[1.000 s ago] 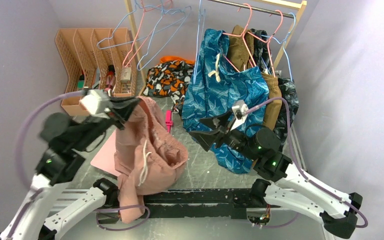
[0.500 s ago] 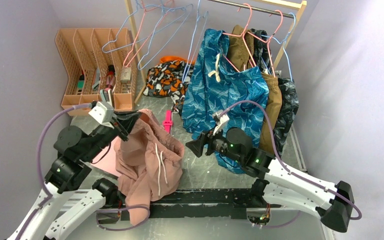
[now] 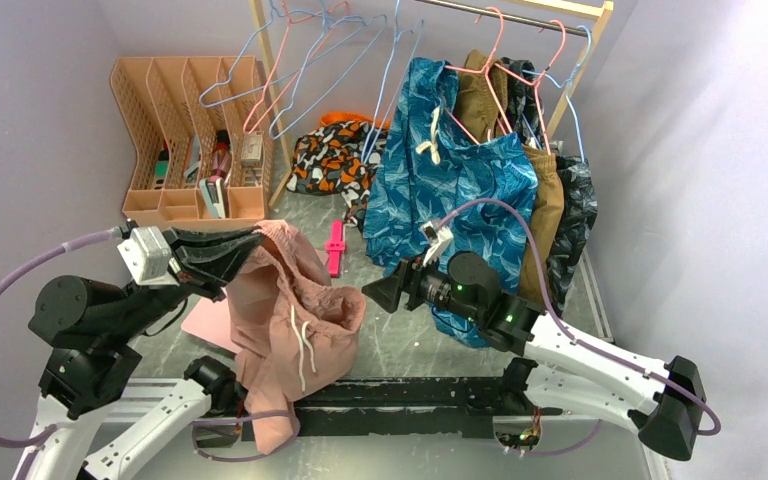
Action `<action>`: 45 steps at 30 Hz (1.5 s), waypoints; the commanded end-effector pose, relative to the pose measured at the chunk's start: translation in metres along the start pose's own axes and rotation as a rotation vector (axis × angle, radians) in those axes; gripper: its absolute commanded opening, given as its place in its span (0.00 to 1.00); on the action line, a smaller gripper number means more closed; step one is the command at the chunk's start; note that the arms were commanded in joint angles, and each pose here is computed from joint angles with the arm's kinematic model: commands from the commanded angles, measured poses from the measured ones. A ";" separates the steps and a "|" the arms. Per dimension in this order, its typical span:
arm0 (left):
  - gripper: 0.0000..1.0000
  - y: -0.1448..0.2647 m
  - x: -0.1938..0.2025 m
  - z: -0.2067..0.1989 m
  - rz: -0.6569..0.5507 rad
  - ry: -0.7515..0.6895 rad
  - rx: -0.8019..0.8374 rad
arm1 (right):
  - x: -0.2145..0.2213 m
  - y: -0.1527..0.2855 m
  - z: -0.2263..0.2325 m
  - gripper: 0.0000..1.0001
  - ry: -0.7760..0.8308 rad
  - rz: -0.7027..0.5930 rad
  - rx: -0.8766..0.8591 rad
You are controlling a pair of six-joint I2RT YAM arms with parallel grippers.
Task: Place the shorts on the hanger
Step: Adjust the shorts at the center of the board.
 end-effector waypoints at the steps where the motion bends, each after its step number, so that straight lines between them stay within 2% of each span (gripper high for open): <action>1: 0.07 0.002 -0.006 -0.003 -0.022 -0.009 0.027 | -0.001 0.002 0.017 0.74 -0.056 0.009 -0.105; 7: 0.07 0.000 -0.004 -0.002 -0.007 -0.004 0.025 | -0.007 -0.003 0.033 0.74 -0.046 0.020 -0.177; 14: 0.07 0.000 -0.004 0.000 0.000 -0.009 0.011 | -0.001 -0.002 0.029 0.75 -0.031 0.038 -0.164; 19: 0.07 0.001 -0.006 0.000 -0.009 -0.011 0.004 | 0.011 -0.008 0.021 0.69 -0.018 0.111 -0.140; 23: 0.07 0.001 -0.007 -0.001 -0.007 -0.009 0.011 | 0.020 -0.018 0.022 0.56 -0.033 0.165 -0.159; 26: 0.07 0.001 -0.008 0.000 -0.010 -0.005 0.009 | 0.015 -0.021 0.025 0.33 -0.026 0.148 -0.154; 29: 0.07 0.002 -0.012 0.002 -0.018 -0.006 -0.011 | -0.009 -0.016 0.035 0.01 0.048 0.071 -0.110; 32: 0.07 0.001 -0.034 0.012 -0.056 -0.028 -0.078 | -0.067 0.005 0.062 0.00 0.205 -0.096 -0.018; 36: 0.07 -0.002 -0.100 0.034 -0.160 -0.092 -0.180 | -0.173 0.065 0.136 0.00 0.380 -0.377 0.032; 39: 0.07 -0.006 -0.130 0.044 -0.231 -0.082 -0.234 | -0.207 0.094 0.166 0.00 0.414 -0.475 0.014; 41: 0.07 -0.005 -0.125 0.047 -0.249 -0.034 -0.280 | -0.210 0.099 0.168 0.00 0.389 -0.492 0.018; 45: 0.07 0.004 -0.062 0.053 -0.148 0.087 -0.430 | -0.186 0.086 0.127 0.00 0.312 -0.434 0.187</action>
Point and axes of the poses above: each gripper's point midway between its finger pads, its own y axis back along the fingers, its own z axis along the line the jaws close on, x = y × z, the point moved 6 cm from there along y, back along the fingers, and after that the axes turned 12 degrees about -y, right-handed, at the moved point
